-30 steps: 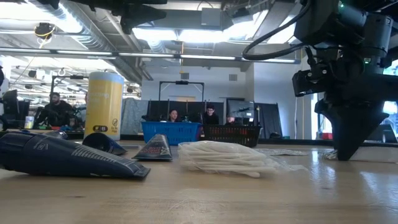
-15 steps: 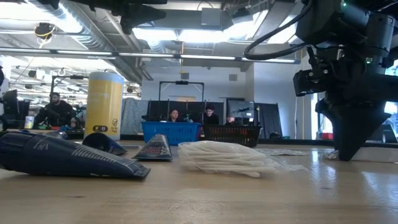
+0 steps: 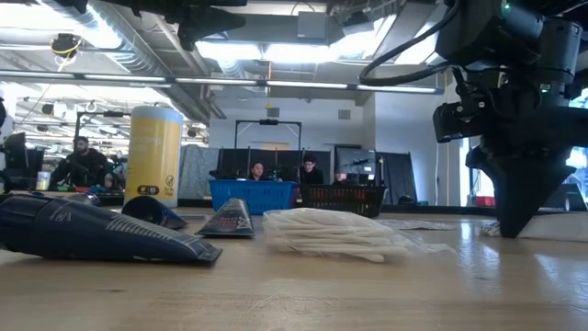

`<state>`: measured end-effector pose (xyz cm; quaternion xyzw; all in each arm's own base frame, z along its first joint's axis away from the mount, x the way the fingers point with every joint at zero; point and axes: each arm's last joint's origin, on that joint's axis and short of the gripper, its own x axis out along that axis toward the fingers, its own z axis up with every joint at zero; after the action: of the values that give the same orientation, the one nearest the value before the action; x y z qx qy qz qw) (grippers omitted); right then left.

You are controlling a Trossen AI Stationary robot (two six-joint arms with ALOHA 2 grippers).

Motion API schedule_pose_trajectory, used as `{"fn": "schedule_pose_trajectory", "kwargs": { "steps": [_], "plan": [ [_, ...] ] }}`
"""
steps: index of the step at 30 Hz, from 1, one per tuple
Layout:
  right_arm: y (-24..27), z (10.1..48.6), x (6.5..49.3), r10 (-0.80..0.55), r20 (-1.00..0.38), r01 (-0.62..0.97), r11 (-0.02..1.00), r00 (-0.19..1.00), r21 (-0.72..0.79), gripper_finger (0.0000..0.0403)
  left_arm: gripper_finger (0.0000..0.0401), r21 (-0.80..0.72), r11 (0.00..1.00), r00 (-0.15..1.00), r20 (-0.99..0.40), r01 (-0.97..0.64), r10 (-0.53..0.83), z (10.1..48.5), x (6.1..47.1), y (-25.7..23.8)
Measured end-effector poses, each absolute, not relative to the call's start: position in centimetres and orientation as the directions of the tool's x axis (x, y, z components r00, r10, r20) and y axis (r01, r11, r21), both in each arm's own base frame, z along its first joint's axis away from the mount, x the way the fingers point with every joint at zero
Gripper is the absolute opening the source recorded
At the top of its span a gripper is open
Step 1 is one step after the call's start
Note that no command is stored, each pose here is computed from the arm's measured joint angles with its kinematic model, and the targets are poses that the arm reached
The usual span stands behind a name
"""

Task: Pick & Place Travel size toiletries
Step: Put the right bandage into the bottom black bin

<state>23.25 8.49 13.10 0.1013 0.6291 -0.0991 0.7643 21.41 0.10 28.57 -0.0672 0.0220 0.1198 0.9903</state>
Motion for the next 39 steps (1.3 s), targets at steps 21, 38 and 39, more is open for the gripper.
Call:
{"fn": "schedule_pose_trajectory", "kwargs": {
  "steps": [21, 38, 39],
  "plan": [
    [5.5, 20.5, 24.8, -0.331, -0.917, 0.217, 0.934, 0.223, -0.285, 0.0003, 0.0196, -0.128, 0.962, 0.970, -0.060, -0.240, 0.234, 28.6, 21.4, 0.1],
    [-3.8, 26.0, 30.5, -0.286, -0.767, 0.123, 0.956, 0.575, -0.265, 0.0004, 0.0196, -0.127, 0.962, 0.970, -0.060, -0.240, 0.234, 28.6, 21.4, 0.1],
    [-4.3, 26.0, 30.7, -0.282, -0.756, 0.118, 0.957, 0.590, -0.264, 0.0004, 0.0196, -0.127, 0.962, 0.970, -0.060, -0.240, 0.234, 28.6, 21.4, 0.1]
  ]
}}
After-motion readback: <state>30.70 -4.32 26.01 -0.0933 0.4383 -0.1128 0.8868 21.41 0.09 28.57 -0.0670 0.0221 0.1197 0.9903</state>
